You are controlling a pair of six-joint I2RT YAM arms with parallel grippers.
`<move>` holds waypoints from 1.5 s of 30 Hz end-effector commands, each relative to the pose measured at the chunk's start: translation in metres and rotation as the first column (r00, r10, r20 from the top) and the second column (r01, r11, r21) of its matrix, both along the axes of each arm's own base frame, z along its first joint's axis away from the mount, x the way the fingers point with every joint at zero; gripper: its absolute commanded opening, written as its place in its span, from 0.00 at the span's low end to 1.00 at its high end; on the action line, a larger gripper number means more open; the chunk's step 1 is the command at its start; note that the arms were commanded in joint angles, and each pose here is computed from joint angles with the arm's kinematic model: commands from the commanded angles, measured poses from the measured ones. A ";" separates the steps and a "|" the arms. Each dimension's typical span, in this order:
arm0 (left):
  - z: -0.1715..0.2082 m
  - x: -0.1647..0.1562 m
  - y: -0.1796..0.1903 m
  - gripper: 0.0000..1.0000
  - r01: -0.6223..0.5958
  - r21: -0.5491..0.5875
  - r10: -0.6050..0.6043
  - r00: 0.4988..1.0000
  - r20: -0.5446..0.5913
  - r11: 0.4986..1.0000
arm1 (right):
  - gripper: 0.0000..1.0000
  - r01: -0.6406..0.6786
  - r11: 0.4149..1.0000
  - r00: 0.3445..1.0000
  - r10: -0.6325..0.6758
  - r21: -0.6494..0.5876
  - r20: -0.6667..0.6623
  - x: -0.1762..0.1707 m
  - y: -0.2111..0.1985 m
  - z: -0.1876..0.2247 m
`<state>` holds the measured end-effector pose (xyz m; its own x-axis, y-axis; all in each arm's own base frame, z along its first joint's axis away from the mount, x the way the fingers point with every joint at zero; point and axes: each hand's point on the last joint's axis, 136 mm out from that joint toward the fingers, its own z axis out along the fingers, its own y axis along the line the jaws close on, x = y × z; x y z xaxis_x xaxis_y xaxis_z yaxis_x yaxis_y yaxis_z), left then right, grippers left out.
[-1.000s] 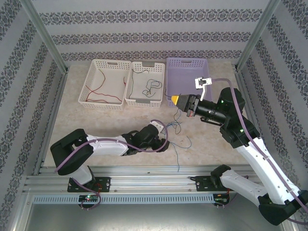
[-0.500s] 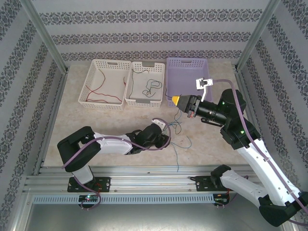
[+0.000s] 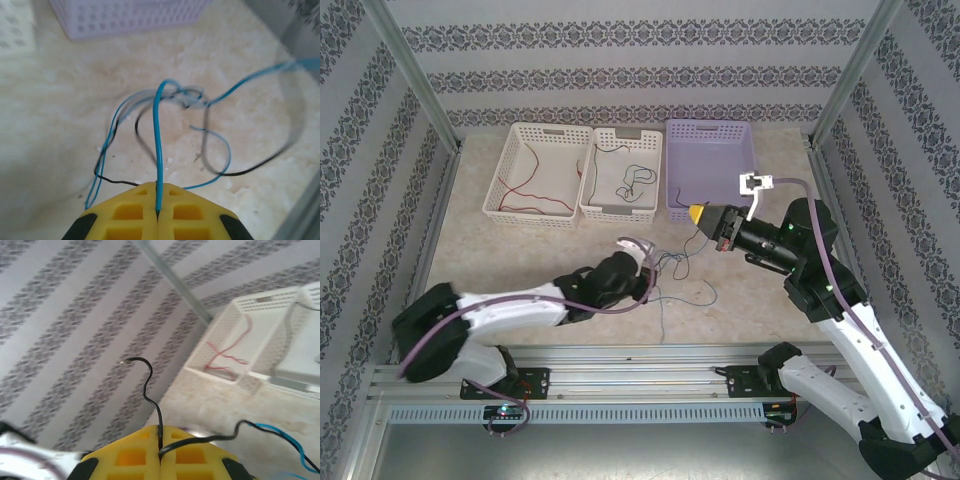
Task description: Untangle the cables
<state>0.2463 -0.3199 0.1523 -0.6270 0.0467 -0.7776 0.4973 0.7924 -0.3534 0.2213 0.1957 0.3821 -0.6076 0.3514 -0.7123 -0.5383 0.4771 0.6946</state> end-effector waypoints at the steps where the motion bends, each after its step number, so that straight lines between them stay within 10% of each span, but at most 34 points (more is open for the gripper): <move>1: 0.025 -0.006 0.056 0.00 -0.112 0.045 0.111 0.994 0.017 0.993 | 0.00 0.169 0.982 0.984 -0.172 -0.082 -0.035 0.022 -0.030 -0.039; 15: 0.187 -0.040 0.225 0.00 -0.417 -0.025 0.415 0.895 0.162 0.909 | 0.00 0.422 0.892 0.839 -0.453 -0.165 -0.301 0.065 -0.104 -0.174; 27: 0.304 -0.082 0.270 0.00 -0.426 -0.209 0.472 0.831 0.296 0.880 | 0.00 0.477 0.777 0.703 -0.618 -0.410 -0.352 0.071 -0.141 -0.249; 37: 0.265 -0.048 0.206 0.00 -0.321 -0.199 0.355 0.920 0.168 0.926 | 0.45 0.326 0.913 0.884 -0.387 -0.245 -0.264 0.070 -0.087 -0.205; 45: 0.278 -0.030 0.178 0.00 -0.267 -0.233 0.309 0.937 0.162 0.935 | 0.61 0.024 0.969 0.979 -0.072 -0.245 -0.190 0.036 -0.008 -0.187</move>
<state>0.2191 -0.1389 0.3938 -0.4903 -0.2081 -0.8463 0.2824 0.8808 -0.3802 0.2666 0.1602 0.1748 -0.7472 0.3088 -0.5884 -0.2295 0.7111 0.6646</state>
